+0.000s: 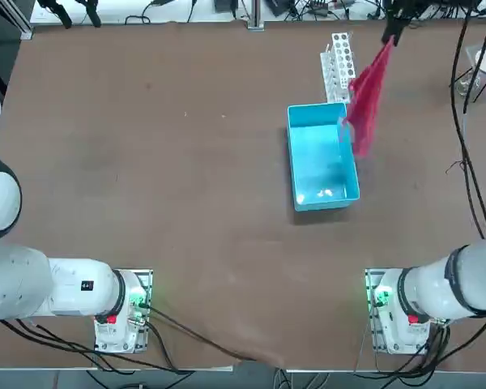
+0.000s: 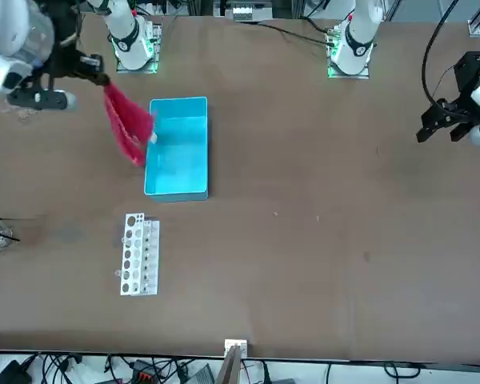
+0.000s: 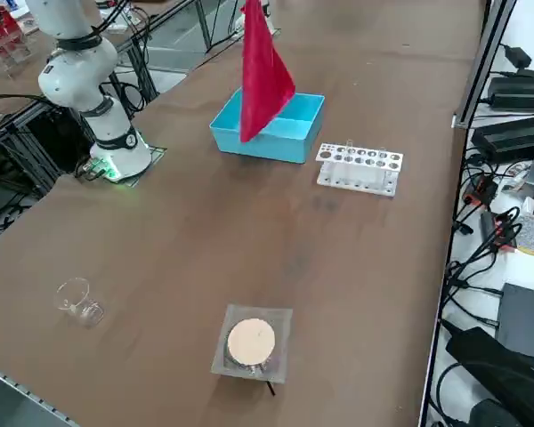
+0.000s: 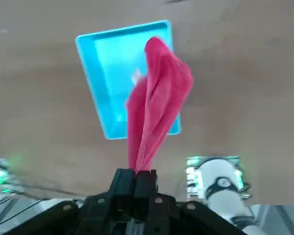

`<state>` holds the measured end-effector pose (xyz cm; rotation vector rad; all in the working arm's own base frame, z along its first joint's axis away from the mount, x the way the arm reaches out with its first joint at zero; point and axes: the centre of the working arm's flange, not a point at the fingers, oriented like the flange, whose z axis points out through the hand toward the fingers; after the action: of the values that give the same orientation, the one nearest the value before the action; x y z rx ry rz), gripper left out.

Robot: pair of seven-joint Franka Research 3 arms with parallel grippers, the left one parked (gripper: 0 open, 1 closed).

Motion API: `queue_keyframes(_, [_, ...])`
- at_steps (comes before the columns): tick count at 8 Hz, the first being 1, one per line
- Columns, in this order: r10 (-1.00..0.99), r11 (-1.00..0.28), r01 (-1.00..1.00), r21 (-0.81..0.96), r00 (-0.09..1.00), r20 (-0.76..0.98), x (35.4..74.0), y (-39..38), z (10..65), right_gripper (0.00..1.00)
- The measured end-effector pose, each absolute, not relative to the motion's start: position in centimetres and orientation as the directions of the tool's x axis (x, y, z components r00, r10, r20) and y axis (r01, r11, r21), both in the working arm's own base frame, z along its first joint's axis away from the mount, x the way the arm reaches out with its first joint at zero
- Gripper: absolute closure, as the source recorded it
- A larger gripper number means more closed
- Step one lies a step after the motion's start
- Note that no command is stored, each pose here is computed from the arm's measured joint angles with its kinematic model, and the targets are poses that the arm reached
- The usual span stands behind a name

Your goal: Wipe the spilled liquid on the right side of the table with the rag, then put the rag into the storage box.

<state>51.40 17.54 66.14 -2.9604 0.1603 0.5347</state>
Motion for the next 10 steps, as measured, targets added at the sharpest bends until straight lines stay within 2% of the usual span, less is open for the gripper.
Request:
queue_keyframes(3, [-0.121,-0.974,-0.184,-0.136,0.918,-0.378,50.4,20.6,66.0,0.96])
queue_keyframes(6, [-0.158,-0.969,-0.216,-0.119,0.914,-0.373,51.9,21.4,61.7,0.47])
queue_keyframes(8, [-0.198,-0.969,-0.231,-0.083,0.936,-0.29,53.0,20.5,61.6,0.08])
queue_keyframes(9, [-0.195,-0.974,-0.217,-0.063,0.947,-0.255,53.4,20.0,61.7,0.0])
queue_keyframes(10, [-0.168,-0.983,-0.18,-0.034,0.96,-0.225,53.8,18.8,61.7,0.0])
